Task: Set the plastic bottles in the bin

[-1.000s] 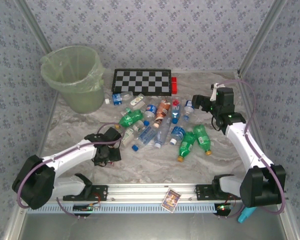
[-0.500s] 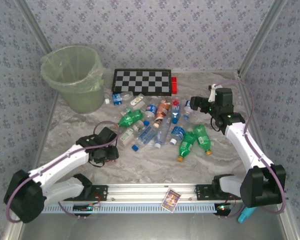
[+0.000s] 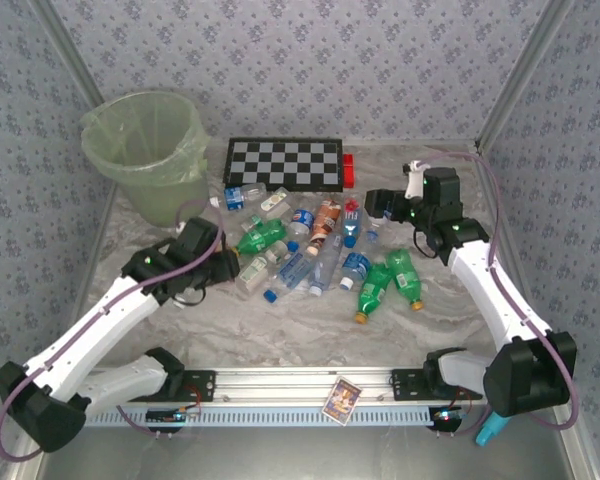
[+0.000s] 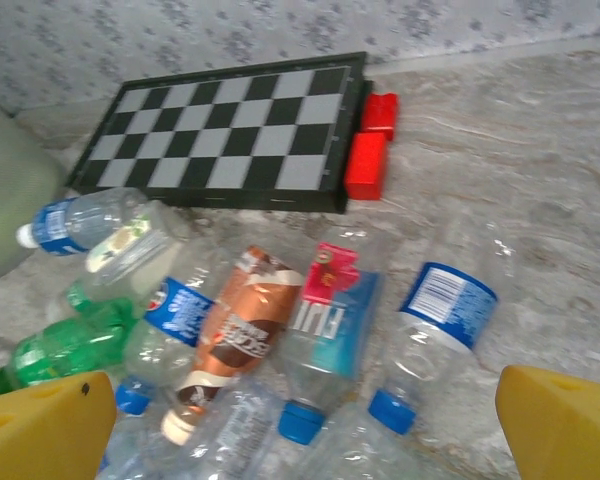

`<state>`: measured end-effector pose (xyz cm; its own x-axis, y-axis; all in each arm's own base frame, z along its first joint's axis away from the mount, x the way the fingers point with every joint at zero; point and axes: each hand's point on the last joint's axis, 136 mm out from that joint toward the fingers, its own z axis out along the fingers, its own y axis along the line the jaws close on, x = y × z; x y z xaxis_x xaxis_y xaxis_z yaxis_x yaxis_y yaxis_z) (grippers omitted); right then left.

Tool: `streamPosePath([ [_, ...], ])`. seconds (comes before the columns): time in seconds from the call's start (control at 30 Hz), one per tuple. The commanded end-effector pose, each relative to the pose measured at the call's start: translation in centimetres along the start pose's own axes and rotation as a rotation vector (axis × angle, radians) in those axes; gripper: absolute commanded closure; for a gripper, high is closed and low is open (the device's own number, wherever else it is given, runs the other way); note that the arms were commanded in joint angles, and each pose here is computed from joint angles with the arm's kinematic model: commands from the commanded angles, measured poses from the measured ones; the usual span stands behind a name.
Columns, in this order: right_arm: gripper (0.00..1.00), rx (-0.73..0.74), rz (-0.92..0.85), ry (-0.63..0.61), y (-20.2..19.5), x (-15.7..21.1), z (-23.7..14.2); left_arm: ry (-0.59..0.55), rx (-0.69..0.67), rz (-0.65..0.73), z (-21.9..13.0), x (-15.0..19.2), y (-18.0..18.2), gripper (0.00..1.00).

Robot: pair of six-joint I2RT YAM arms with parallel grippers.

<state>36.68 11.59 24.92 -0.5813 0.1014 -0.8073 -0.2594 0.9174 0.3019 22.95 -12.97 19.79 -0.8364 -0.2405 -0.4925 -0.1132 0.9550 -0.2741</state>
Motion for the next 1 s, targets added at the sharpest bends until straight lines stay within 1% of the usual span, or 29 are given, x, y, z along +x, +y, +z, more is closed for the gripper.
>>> streamPosePath([
  [0.0, 0.01, -0.091, -0.042, 0.000, 3.5, -1.2, -2.0, -0.033, -0.049, 0.069, -1.6, -3.4, 0.1, 0.50],
  [0.1, 0.01, -0.123, -0.095, -0.012, 5.8, -1.9, -3.2, -0.057, -0.038, 0.080, -2.6, -6.6, -0.6, 0.50],
  [0.2, 0.01, -0.153, -0.141, -0.030, 7.8, -2.2, -4.4, -0.114, -0.014, 0.084, -4.0, -10.0, -1.1, 0.50],
  [0.37, 0.01, -0.173, -0.173, -0.034, 9.2, -2.2, -5.3, -0.226, 0.005, 0.039, -6.4, -16.0, -0.7, 0.51],
  [0.4, 0.01, -0.190, -0.186, -0.064, 10.1, -3.3, -6.1, -0.250, 0.005, 0.033, -6.9, -17.1, -0.5, 0.51],
  [0.5, 0.01, -0.201, -0.221, -0.065, 11.1, -3.4, -6.4, -0.315, -0.011, 0.022, -8.2, -20.0, 0.1, 0.51],
  [0.6, 0.01, -0.214, -0.252, -0.054, 11.9, -3.2, -6.5, -0.382, -0.023, -0.029, -9.4, -22.7, 1.2, 0.51],
  [0.7, 0.01, -0.221, -0.270, -0.040, 12.4, -3.2, -6.6, -0.448, -0.002, -0.081, -10.2, -24.9, 1.8, 0.50],
  [0.9, 0.01, -0.236, -0.303, -0.034, 13.2, -3.4, -6.8, -0.512, 0.026, -0.141, -10.6, -28.4, 2.4, 0.50],
  [0.93, 0.01, -0.237, -0.306, -0.033, 13.3, -3.4, -6.8, -0.506, 0.025, -0.156, -10.1, -28.8, 2.7, 0.50],
  [0.97, 0.01, -0.237, -0.306, -0.037, 13.4, -3.5, -6.9, -0.533, 0.037, -0.171, -10.8, -29.8, 2.7, 0.50],
])
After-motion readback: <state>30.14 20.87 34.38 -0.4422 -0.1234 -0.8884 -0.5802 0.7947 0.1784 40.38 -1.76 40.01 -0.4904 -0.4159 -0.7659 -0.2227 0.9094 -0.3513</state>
